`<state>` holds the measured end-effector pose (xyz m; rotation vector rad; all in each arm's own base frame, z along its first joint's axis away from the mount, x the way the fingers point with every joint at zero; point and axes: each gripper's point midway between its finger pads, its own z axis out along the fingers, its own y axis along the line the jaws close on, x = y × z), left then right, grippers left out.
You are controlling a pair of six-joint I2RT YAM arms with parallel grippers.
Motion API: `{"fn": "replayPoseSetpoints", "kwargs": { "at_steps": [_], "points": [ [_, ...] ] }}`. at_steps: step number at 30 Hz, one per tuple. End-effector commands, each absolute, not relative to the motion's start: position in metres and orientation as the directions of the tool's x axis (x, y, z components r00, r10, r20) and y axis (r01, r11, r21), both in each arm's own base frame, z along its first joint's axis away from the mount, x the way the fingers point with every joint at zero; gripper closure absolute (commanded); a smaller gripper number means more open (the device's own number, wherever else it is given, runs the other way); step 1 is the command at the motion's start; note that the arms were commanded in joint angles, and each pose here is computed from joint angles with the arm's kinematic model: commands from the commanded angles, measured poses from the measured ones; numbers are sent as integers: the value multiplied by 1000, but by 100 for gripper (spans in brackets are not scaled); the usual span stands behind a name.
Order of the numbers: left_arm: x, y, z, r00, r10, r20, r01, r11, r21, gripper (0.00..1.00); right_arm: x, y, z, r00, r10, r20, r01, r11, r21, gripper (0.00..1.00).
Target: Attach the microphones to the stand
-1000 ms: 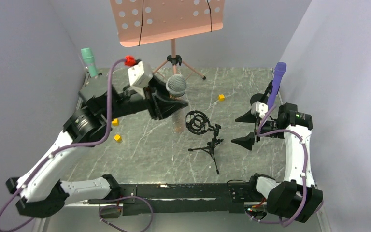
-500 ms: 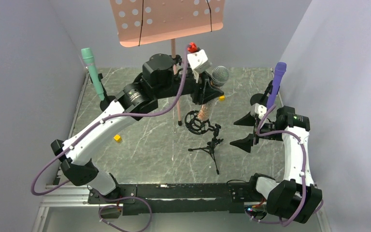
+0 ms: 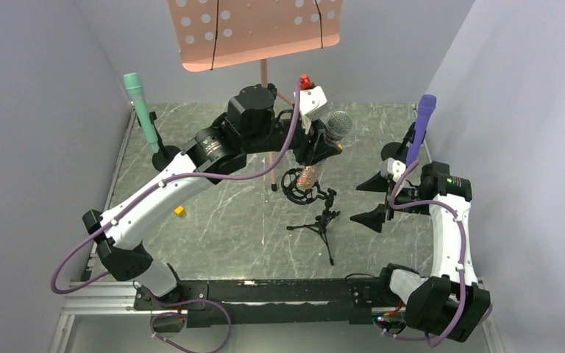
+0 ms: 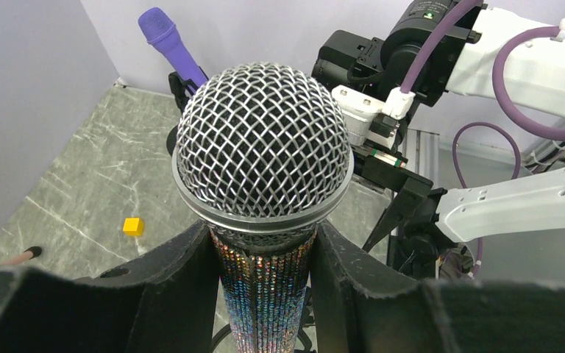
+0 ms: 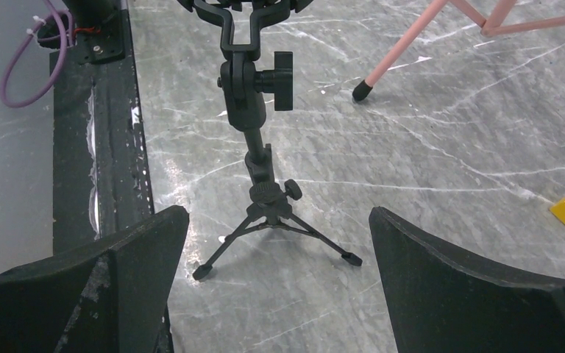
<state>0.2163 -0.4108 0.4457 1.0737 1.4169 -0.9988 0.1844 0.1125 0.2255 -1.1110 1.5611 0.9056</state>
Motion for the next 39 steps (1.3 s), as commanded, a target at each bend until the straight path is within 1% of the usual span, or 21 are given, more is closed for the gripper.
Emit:
{"fn": "replayPoseSetpoints", "kwargs": {
  "at_steps": [1, 18, 25, 31, 39],
  "points": [
    [208, -409, 463, 6, 69, -998, 975, 221, 21, 100, 188, 113, 229, -59, -222, -973, -954, 300, -11, 0],
    [185, -416, 444, -28, 140, -990, 991, 136, -9, 100, 187, 113, 228, -67, -219, -973, -956, 295, -1, 0],
    [194, -419, 427, -15, 190, -982, 986, 165, 17, 100, 187, 113, 228, -66, -219, -973, -956, 293, -1, 0],
    [206, -422, 413, 26, 227, -974, 980, 185, 70, 100, 186, 114, 227, -66, -220, -973, -957, 292, -1, 0],
    [205, -422, 401, 32, 249, -968, 983, 166, 75, 100, 186, 113, 226, -68, -222, -973, -957, 289, 0, 0]
  ]
}}
